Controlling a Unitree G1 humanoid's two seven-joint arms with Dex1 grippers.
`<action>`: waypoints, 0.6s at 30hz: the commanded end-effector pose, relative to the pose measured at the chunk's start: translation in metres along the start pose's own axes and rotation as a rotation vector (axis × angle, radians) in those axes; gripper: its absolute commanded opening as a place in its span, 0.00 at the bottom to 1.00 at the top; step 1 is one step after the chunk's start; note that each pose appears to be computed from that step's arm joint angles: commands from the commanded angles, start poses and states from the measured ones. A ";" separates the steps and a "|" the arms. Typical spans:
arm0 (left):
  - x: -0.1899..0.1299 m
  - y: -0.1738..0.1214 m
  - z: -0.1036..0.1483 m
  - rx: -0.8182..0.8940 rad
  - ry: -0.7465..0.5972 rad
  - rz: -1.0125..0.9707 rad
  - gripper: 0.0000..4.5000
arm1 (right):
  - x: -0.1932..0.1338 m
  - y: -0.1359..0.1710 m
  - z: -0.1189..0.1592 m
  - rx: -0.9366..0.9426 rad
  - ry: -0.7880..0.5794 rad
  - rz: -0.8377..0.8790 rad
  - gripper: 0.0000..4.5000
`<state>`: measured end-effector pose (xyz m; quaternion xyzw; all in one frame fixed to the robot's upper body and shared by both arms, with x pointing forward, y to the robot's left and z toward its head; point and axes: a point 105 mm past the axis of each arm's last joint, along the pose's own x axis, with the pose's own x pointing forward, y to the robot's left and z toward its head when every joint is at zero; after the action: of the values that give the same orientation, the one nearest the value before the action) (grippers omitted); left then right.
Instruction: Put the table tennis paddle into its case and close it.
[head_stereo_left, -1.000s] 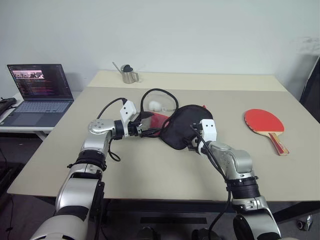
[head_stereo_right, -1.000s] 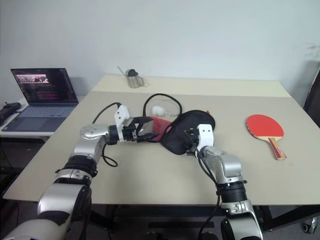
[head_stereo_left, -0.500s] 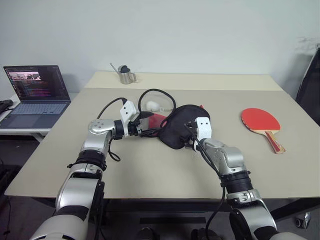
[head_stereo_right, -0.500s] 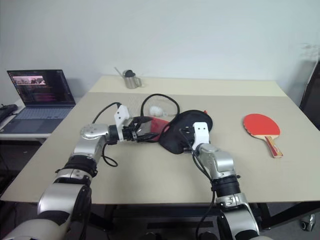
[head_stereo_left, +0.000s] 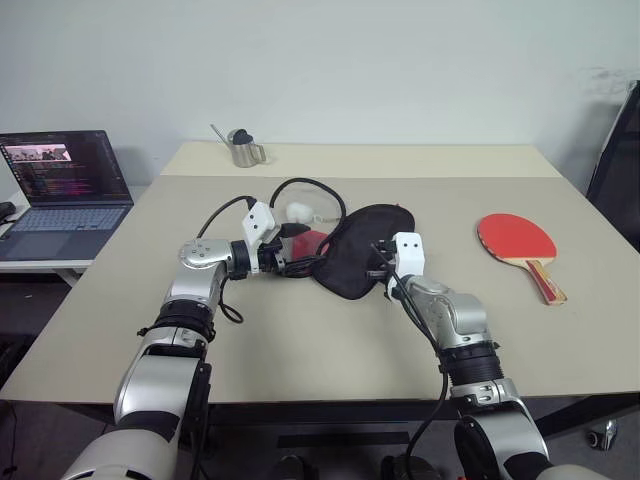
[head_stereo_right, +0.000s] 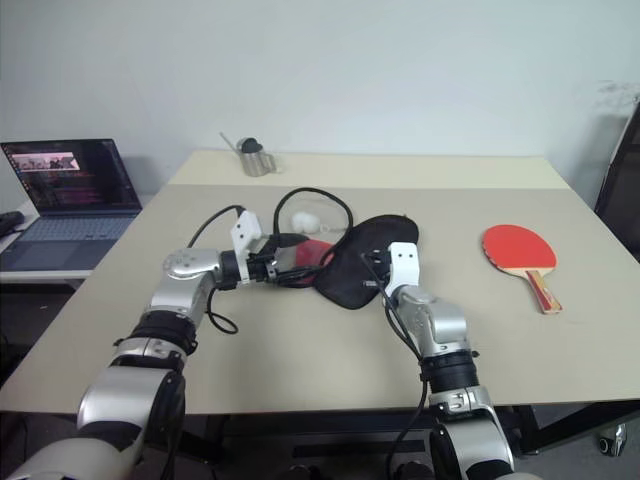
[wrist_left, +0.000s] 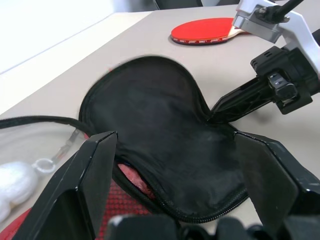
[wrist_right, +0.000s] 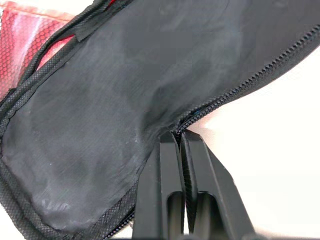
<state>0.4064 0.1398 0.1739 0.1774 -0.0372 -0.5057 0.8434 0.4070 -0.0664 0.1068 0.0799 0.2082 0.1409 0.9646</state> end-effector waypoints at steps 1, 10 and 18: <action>-0.001 0.006 0.018 0.034 -0.053 0.010 0.90 | -0.008 0.003 0.023 0.016 -0.072 0.013 0.00; -0.018 -0.020 0.013 0.006 -0.014 -0.188 0.90 | -0.051 -0.024 0.018 0.028 -0.014 0.036 0.00; -0.017 -0.042 0.018 -0.006 -0.015 -0.304 0.90 | -0.090 -0.041 0.001 -0.029 0.078 0.073 0.00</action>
<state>0.3631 0.1361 0.1673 0.1678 0.0043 -0.6182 0.7679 0.3436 -0.1329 0.1250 0.0694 0.2516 0.1682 0.9506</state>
